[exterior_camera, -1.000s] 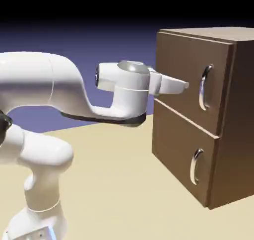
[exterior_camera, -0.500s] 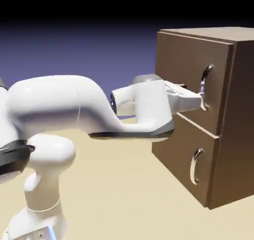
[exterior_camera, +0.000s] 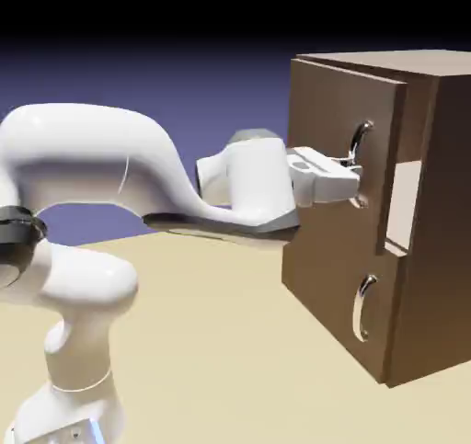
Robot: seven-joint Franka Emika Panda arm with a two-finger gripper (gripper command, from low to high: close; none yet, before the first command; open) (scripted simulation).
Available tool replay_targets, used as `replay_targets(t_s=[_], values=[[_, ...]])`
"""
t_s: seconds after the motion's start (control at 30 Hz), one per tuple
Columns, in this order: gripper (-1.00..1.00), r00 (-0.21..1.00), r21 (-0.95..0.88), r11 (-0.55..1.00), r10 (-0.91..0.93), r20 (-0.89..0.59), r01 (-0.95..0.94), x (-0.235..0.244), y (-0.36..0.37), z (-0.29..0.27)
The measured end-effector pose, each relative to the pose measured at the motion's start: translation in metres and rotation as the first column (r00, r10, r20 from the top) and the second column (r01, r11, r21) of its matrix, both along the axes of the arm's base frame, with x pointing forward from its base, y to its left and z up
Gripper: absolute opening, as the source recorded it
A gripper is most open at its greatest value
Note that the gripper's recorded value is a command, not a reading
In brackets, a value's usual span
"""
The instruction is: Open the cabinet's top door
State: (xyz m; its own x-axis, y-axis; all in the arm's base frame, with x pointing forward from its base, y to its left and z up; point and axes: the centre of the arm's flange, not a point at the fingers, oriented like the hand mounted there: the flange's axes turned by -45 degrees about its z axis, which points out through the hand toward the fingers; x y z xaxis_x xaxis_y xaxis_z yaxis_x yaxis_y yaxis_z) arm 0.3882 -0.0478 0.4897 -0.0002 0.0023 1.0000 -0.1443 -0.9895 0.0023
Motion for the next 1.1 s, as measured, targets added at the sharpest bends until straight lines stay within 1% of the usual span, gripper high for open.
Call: replay_targets(t_s=[0.37, 0.67, 1.1], values=[[-1.00, 0.986, 0.001, 0.986, -0.167, 0.000, 0.167, -0.059, 0.039, 0.000], [-1.00, 0.962, 0.001, 0.962, -0.274, 0.000, 0.274, -0.093, 0.069, 0.000], [-1.00, 0.897, 0.002, 0.897, -0.442, 0.001, 0.442, -0.142, 0.127, 0.000]])
